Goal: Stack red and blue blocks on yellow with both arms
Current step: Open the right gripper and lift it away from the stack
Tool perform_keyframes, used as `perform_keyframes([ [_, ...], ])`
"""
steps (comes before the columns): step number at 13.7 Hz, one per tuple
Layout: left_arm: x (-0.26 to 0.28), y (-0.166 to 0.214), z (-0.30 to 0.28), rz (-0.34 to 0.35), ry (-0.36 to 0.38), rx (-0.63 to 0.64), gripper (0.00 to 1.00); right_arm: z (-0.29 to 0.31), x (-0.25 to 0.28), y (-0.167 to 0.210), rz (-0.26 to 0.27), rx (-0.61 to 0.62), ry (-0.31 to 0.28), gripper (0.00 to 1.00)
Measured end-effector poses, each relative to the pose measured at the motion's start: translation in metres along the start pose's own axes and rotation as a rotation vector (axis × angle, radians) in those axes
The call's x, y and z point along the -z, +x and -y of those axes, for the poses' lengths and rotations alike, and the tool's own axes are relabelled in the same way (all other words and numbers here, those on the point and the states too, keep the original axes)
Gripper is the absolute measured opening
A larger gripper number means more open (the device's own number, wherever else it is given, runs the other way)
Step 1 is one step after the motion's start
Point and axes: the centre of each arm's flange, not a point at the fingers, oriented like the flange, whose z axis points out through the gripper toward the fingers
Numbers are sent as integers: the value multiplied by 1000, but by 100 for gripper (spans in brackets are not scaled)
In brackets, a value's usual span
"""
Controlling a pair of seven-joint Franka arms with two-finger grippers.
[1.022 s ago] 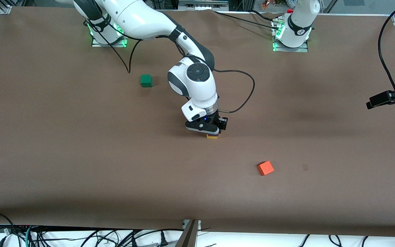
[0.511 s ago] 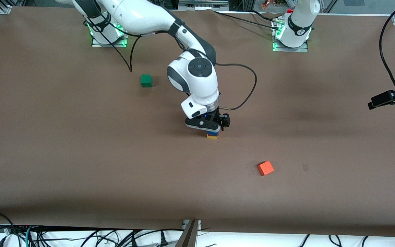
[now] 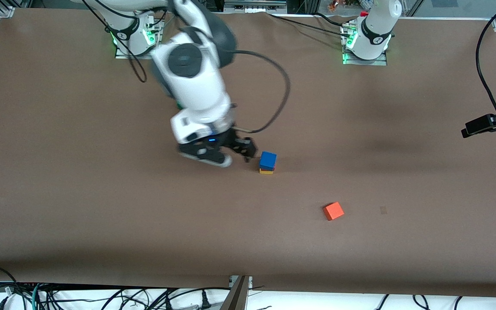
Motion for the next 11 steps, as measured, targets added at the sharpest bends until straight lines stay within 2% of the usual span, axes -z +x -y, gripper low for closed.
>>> perform_keyframes([
  [3, 0, 0, 0, 0, 0, 0, 100, -74, 51, 40, 80, 40, -24, 100],
  [6, 0, 0, 0, 0, 0, 0, 100, -146, 94, 56, 140, 104, -60, 100],
  [9, 0, 0, 0, 0, 0, 0, 100, -235, 132, 59, 163, 183, -75, 100],
  [11, 0, 1, 0, 0, 0, 0, 100, -286, 152, 53, 156, 208, -95, 100],
])
